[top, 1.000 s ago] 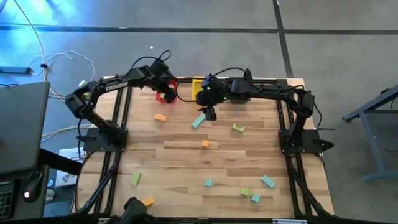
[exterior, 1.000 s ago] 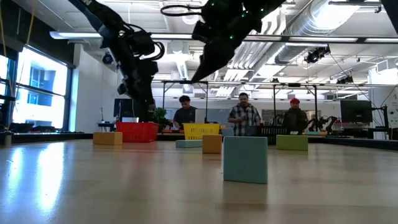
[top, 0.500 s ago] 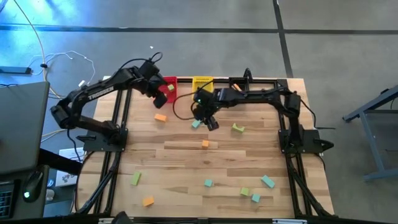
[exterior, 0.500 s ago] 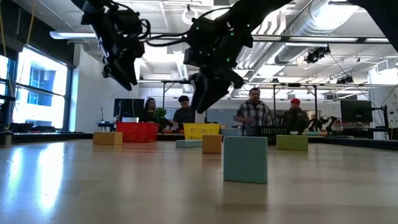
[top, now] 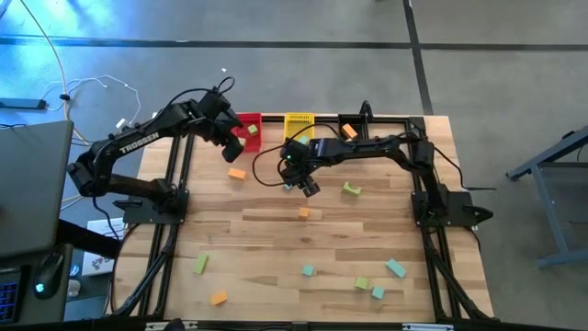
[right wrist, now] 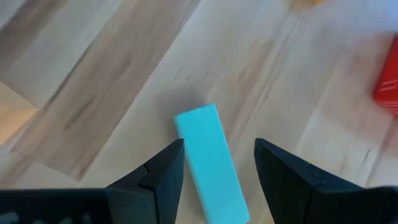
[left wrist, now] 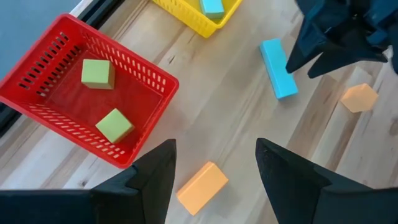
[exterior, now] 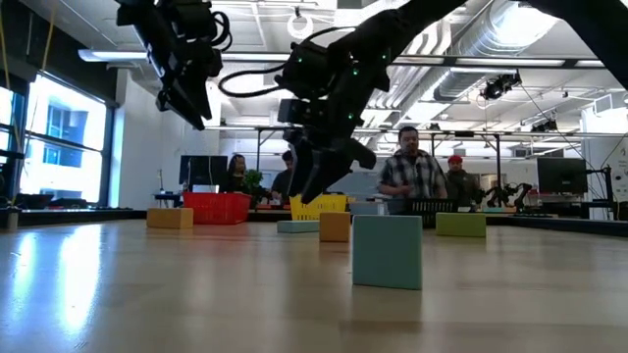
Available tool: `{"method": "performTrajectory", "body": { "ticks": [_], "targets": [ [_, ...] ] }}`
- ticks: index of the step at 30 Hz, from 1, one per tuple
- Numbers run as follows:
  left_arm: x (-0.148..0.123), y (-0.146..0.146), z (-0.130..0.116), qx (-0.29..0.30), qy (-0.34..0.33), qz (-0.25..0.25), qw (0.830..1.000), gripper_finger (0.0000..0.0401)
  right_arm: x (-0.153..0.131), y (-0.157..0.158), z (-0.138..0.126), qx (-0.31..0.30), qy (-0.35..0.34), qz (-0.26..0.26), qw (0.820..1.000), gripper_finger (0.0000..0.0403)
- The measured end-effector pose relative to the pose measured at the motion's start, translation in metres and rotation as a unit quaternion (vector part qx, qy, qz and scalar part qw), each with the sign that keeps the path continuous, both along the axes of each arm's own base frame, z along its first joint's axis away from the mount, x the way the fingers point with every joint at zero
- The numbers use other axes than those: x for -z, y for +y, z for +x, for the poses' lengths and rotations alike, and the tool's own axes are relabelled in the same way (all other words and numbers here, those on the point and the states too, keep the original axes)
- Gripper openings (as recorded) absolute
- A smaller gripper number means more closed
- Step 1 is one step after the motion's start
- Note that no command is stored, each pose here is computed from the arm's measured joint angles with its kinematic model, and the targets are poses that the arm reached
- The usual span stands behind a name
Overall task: Sort & place blocks by color
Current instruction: Put the blue block into the yellow basket
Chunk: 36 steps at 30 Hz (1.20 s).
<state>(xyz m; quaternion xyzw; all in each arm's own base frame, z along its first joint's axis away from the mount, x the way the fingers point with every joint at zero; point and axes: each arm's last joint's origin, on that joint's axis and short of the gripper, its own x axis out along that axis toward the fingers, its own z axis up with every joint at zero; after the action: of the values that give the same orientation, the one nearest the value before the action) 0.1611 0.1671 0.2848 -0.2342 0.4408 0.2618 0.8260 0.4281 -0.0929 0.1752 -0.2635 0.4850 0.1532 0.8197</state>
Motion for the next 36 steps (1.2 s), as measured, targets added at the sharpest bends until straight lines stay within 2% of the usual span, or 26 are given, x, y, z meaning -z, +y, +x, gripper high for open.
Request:
{"method": "performTrajectory", "body": {
  "ticks": [18,25,28,34,36],
  "targets": [
    [0.0,0.0,0.0,0.0,0.0,0.0,1.0,0.0207,0.036,-0.006,0.005,0.011,0.039,0.001,0.999,0.0181],
    [0.0,0.0,0.0,0.0,0.001,0.001,1.0,0.0207,0.04,-0.005,0.003,0.049,0.054,0.032,0.997,0.0179],
    [0.0,0.0,0.0,0.0,0.001,0.001,1.0,0.0207,0.041,-0.005,0.003,0.075,0.06,0.045,0.994,0.0162],
    [0.0,0.0,0.0,0.004,0.002,0.003,1.0,0.0207,0.042,-0.004,0.002,0.115,0.061,0.065,0.989,0.0104],
    [0.0,0.0,0.0,0.004,0.002,0.003,1.0,0.0207,0.042,-0.004,0.003,0.125,0.059,0.073,0.988,0.0098]
  ]
}}
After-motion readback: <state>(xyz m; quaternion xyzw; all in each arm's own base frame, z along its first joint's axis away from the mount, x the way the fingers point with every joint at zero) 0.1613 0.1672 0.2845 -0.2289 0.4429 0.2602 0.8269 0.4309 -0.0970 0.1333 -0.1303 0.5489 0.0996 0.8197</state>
